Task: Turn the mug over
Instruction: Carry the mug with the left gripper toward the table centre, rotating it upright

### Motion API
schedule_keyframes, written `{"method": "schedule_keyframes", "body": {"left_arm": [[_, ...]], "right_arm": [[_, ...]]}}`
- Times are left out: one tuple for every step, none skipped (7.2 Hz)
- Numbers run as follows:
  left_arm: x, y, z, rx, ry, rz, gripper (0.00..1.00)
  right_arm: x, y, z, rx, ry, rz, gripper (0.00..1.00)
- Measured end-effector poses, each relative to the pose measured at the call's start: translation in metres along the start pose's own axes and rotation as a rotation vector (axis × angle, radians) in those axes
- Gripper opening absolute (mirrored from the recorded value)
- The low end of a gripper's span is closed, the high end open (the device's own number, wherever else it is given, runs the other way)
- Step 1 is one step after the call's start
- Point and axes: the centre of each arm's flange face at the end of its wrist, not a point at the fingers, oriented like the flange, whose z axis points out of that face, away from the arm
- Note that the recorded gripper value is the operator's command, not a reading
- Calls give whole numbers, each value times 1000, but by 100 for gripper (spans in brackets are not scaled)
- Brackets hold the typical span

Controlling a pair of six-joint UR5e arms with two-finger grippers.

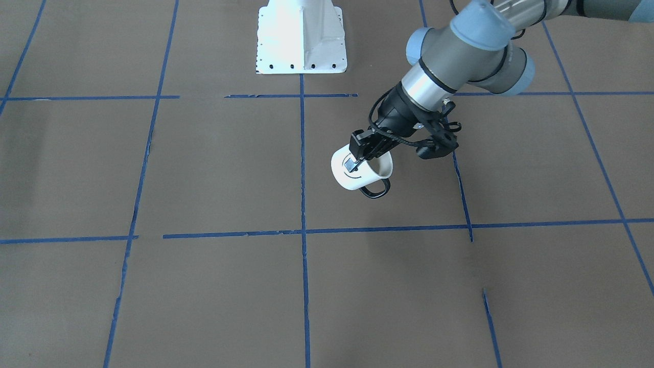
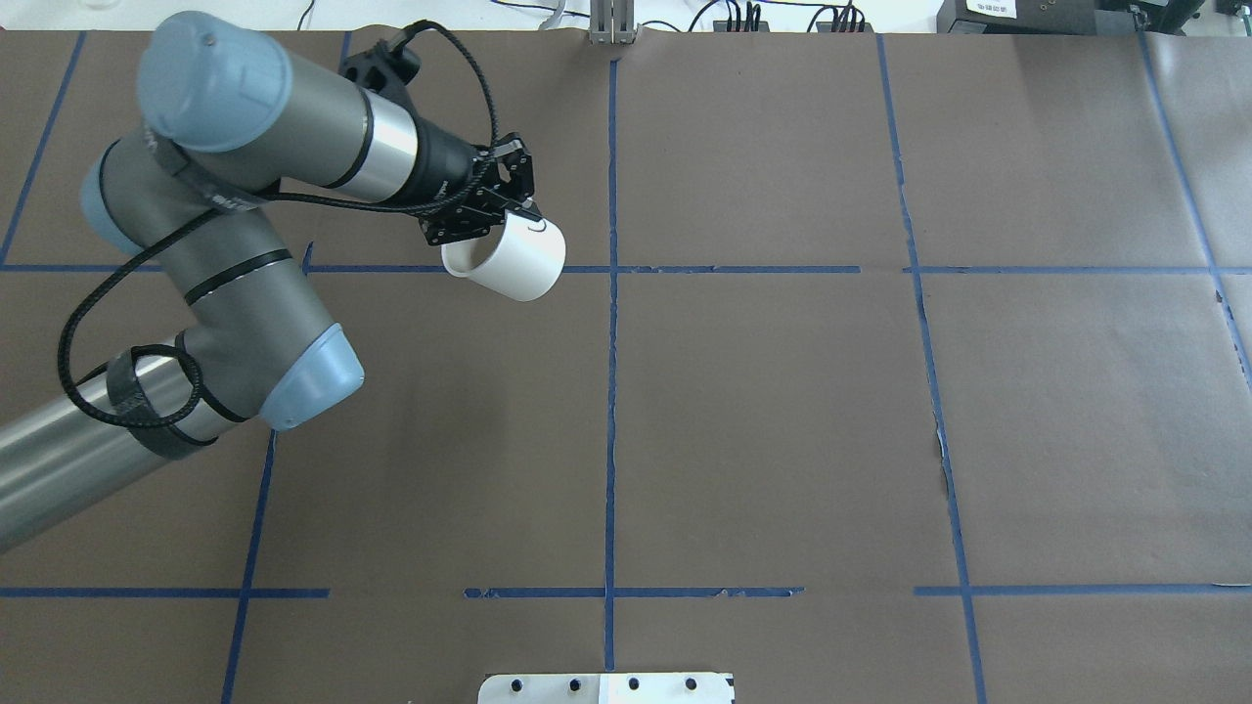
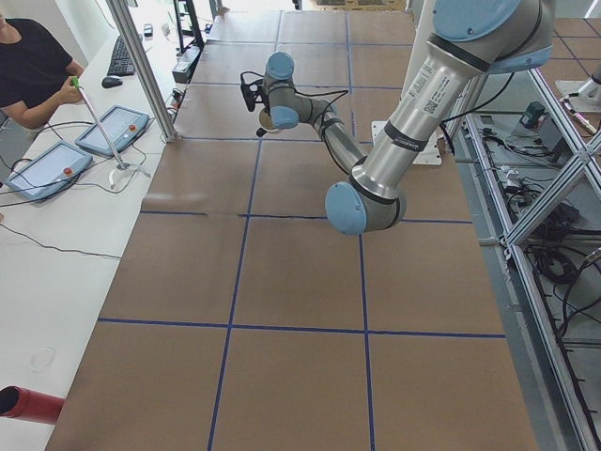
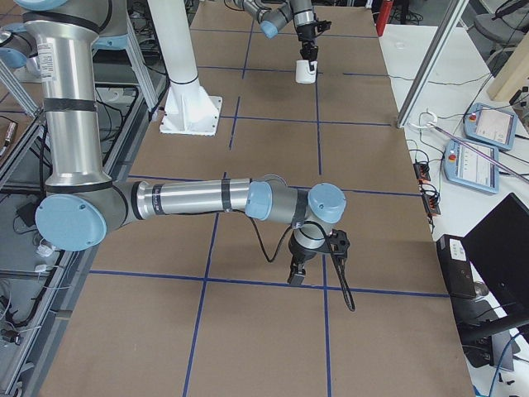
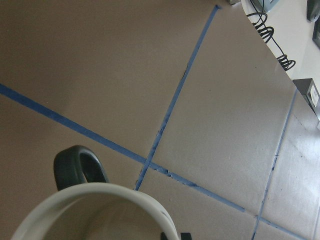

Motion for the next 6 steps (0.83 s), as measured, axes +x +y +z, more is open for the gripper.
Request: {"method": "schedule_keyframes", "body": {"left_arm": [[20,17,15,29,-61,51,0],[36,41,38,69,-130,116,0],[51,59,63,93,-201,175,0],[63,68,86,101,-264,233,0],[64,81,106,101,-325,308,0],[62,95,121,101,-384,391,0]], "right_arm": [[0,0,0,0,0,0,100],[0,0,0,0,0,0,100],[0,0,0,0,0,0,100],[0,0,0,0,0,0,100],[0,0,0,0,0,0,100],[0,0,0,0,0,0,100]]}}
